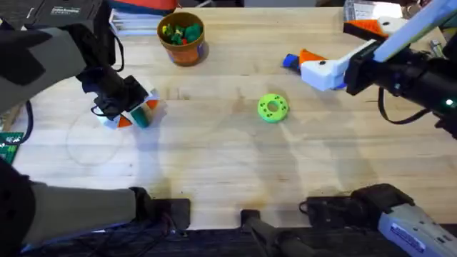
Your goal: Pick up the gripper from the table and insert it into the empty holder that is missing its gripper. Then pick up a screw, insert it into the mounting hole, and use the screwdriver to tighten it. Finally, clean up the table by picking up the vegetable and placing it into the bucket.
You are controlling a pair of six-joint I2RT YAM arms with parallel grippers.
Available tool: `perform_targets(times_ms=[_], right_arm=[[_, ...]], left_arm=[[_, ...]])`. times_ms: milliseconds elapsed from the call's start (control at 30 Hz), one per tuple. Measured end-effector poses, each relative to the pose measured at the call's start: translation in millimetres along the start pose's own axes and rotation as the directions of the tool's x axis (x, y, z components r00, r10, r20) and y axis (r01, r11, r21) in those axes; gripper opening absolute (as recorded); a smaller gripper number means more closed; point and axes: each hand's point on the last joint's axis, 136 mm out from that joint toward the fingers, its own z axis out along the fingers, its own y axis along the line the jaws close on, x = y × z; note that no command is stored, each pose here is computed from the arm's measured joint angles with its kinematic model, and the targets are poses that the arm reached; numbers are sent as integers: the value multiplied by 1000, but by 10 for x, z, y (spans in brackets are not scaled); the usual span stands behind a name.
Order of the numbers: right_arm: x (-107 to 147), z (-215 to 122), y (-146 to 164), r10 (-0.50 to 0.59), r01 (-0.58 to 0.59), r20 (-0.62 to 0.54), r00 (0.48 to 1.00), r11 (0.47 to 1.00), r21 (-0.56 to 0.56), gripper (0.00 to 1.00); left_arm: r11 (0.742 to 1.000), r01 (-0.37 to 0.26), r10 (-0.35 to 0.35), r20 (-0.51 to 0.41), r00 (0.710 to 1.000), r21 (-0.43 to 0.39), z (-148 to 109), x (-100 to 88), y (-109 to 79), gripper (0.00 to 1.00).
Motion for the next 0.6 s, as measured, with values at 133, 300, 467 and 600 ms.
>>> perform_targets(times_ms=[133, 300, 467, 600], right_arm=[[-60, -1, -13, -6, 6, 24, 1000, 1000, 5, 995], [-120, 4, -27, -18, 17, 48, 999, 1000, 11, 994], [-152, 24, -39, -31, 30, 60, 998, 999, 15, 994], [-206, 21, -50, -37, 35, 81, 996, 999, 20, 994]], left_arm=[[1000, 10, -11, -13, 1000, -8, 26, 20, 11, 471], [1000, 13, -13, -20, 1000, 3, -18, 17, -11, 15], [999, 32, -29, -101, 994, 30, -201, 109, -88, 17], [985, 33, -24, -56, 998, 171, -553, -137, -437, 17]])
